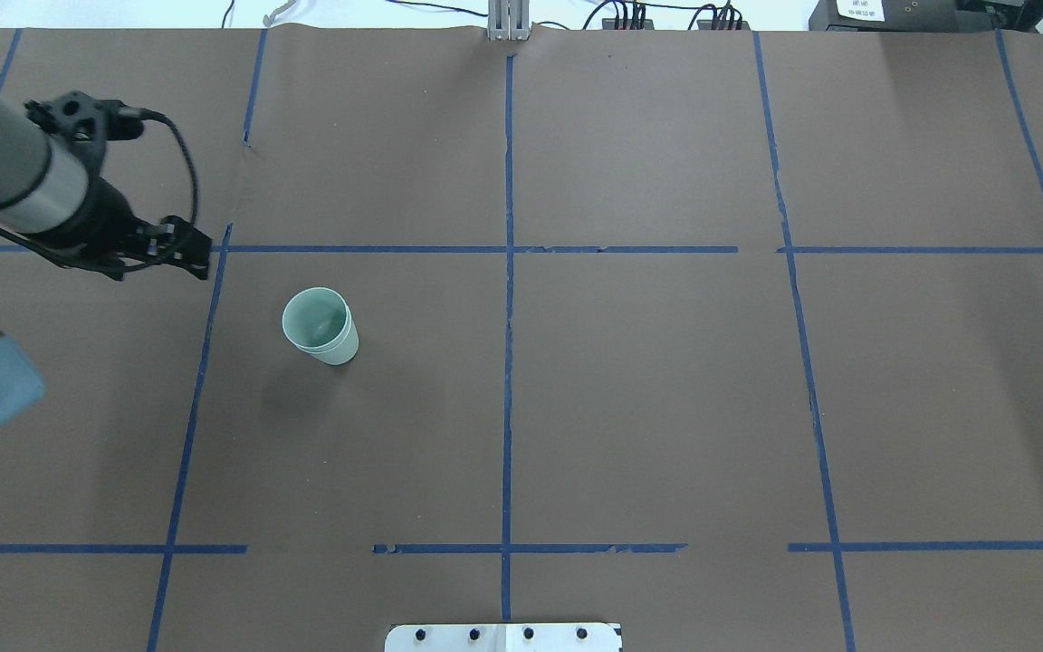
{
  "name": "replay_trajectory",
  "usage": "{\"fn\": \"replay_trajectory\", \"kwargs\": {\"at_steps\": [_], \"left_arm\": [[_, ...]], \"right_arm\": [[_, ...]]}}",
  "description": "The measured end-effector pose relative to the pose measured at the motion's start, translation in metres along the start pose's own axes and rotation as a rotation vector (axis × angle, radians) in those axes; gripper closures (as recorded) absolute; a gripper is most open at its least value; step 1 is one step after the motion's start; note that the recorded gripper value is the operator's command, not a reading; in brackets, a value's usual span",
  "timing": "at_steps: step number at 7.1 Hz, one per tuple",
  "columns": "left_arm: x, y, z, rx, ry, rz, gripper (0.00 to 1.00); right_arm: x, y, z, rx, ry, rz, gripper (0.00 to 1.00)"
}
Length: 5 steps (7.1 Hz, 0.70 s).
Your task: Stack cups
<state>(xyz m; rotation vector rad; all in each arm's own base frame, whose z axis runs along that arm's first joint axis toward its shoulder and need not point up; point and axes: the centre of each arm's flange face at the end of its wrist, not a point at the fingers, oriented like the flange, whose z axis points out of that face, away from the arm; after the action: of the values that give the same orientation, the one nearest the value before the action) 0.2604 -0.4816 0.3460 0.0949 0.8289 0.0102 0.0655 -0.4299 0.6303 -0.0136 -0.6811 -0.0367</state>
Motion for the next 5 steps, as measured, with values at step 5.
{"fn": "replay_trajectory", "kwargs": {"at_steps": [5], "left_arm": [[-0.351, 0.032, -0.041, -0.060, -0.156, 0.152, 0.00]], "right_arm": [[0.000, 0.000, 0.000, 0.000, 0.000, 0.000, 0.00]]}}
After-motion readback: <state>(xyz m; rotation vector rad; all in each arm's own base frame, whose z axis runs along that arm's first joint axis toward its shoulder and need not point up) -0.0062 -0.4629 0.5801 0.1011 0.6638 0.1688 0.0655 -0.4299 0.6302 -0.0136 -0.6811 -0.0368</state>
